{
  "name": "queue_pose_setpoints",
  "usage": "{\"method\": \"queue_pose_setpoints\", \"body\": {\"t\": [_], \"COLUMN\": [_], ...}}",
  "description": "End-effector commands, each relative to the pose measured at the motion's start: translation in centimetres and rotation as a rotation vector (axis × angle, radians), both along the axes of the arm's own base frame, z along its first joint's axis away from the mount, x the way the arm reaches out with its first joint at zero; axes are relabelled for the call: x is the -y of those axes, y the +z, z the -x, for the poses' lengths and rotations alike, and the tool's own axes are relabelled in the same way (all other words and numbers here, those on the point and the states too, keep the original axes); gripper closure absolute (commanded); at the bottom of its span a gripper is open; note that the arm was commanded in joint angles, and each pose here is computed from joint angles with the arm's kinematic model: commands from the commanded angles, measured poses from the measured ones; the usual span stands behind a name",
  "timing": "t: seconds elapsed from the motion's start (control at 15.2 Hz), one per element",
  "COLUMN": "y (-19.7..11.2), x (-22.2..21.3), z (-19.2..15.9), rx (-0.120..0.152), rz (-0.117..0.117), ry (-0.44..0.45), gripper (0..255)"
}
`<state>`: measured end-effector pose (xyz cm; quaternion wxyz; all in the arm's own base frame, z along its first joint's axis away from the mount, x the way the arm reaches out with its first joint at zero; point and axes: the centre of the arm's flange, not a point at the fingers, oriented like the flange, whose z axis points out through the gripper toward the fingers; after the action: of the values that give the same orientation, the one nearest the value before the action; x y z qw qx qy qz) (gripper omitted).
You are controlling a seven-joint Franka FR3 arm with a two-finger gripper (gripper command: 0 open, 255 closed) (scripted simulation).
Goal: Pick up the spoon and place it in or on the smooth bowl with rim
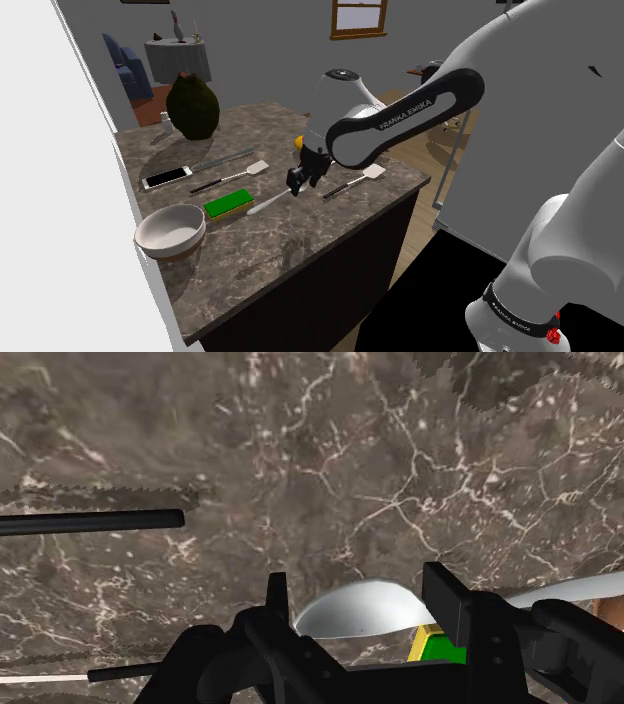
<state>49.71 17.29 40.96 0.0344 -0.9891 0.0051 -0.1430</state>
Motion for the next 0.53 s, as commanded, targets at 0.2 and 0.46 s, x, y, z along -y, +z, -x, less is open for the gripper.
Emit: {"method": "queue_pose_setpoints", "body": {"t": [0.2,0.46], "y": [2.7,4.8], "x": [0.0,0.0], "z": [0.0,0.0], "rx": [0.0,0.0], "rz": [0.0,0.0], "ry": [0.0,0.0], "gripper": [255,255]}}
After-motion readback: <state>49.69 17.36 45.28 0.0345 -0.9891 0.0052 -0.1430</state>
